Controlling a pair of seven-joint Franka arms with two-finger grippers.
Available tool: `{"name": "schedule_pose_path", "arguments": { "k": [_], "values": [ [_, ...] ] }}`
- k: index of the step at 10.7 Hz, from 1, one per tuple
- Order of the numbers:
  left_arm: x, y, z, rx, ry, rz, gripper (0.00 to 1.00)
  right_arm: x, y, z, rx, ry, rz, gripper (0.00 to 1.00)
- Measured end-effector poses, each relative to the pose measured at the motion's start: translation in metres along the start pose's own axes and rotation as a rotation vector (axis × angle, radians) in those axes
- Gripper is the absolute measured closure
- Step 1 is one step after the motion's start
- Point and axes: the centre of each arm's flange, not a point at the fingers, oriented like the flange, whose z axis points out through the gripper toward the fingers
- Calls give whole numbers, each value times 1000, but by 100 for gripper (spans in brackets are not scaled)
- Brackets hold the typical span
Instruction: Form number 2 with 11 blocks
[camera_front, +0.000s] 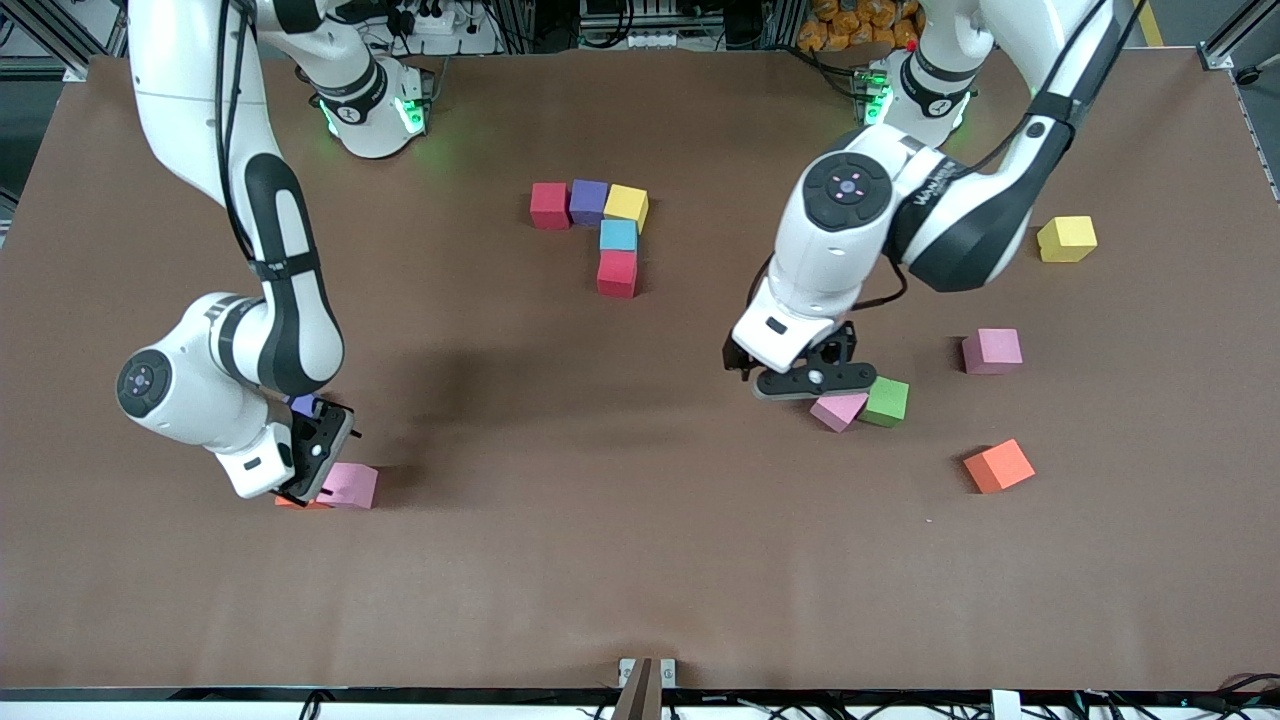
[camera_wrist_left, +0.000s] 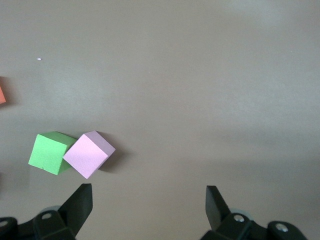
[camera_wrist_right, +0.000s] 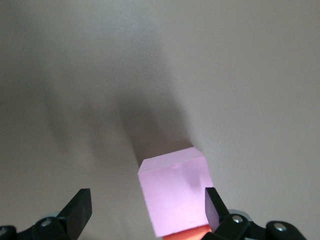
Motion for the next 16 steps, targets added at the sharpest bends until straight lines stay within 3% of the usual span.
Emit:
{"name": "schedule_pose_path", "arguments": {
  "k": [4, 12, 14, 15, 16],
  "values": [
    [13, -22, 0, 1, -9, 12, 0, 4, 6, 16, -61, -17, -183, 0],
    [33, -58, 3, -8, -42, 38, 0, -24, 9, 49, -34, 26, -147, 1],
    [39, -74, 8, -1, -52, 91, 0, -20, 11, 46, -41, 33, -146, 29],
    [43, -85, 13, 3, -62, 109, 0, -17, 13, 43, -49, 37, -150, 36],
    [44, -93, 22, 8, -79, 123, 0, -12, 15, 40, -51, 44, -157, 36]
  ]
}}
